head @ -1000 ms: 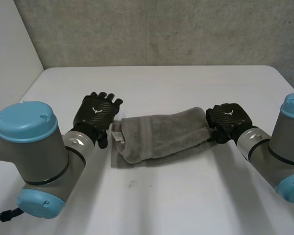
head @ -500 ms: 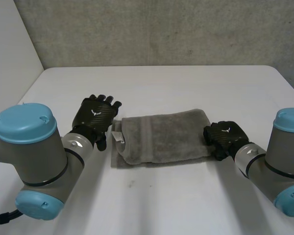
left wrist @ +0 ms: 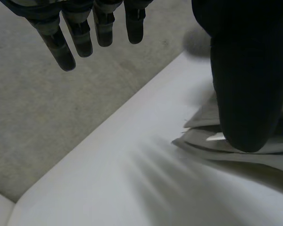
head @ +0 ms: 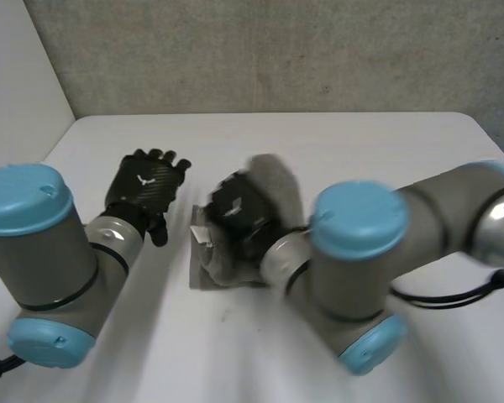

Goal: Fold the towel.

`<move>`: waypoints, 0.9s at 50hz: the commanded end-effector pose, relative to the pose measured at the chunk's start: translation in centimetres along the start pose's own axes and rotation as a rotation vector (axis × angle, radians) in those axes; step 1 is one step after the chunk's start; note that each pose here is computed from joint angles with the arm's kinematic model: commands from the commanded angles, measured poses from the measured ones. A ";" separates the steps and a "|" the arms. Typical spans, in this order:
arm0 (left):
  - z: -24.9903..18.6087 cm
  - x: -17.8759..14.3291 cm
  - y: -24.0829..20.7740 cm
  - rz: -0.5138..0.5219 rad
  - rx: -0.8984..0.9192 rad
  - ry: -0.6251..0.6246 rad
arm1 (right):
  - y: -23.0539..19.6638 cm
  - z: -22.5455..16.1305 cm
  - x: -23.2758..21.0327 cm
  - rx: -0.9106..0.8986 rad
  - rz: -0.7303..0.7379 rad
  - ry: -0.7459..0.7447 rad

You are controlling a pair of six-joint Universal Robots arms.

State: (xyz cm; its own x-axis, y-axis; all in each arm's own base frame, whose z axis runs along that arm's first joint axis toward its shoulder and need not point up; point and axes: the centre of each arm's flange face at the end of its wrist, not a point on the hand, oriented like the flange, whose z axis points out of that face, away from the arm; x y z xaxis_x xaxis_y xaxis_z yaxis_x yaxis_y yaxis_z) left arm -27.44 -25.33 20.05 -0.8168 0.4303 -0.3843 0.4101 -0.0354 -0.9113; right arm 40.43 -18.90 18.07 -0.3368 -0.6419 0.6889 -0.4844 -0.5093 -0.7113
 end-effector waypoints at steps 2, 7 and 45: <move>-0.2 -2.3 -0.3 -0.011 0.005 -0.058 | -0.2 0.1 -6.8 0.044 -0.056 -0.173; -0.2 -2.1 -0.4 -0.011 0.009 -0.051 | -1.1 -0.1 -4.6 0.002 0.028 -0.068; 2.8 4.4 3.7 -0.368 -0.201 0.142 | 9.6 1.4 3.9 -0.241 0.828 0.032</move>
State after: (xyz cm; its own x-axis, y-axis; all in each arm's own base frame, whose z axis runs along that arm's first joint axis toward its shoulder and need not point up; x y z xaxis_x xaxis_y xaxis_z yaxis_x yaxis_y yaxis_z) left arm -31.71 -25.78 16.63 -0.8504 0.5260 0.0098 0.1493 0.2592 -0.9542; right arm 34.61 -27.06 15.97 -0.6957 -0.7175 -0.0356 -0.1958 0.2372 -0.9515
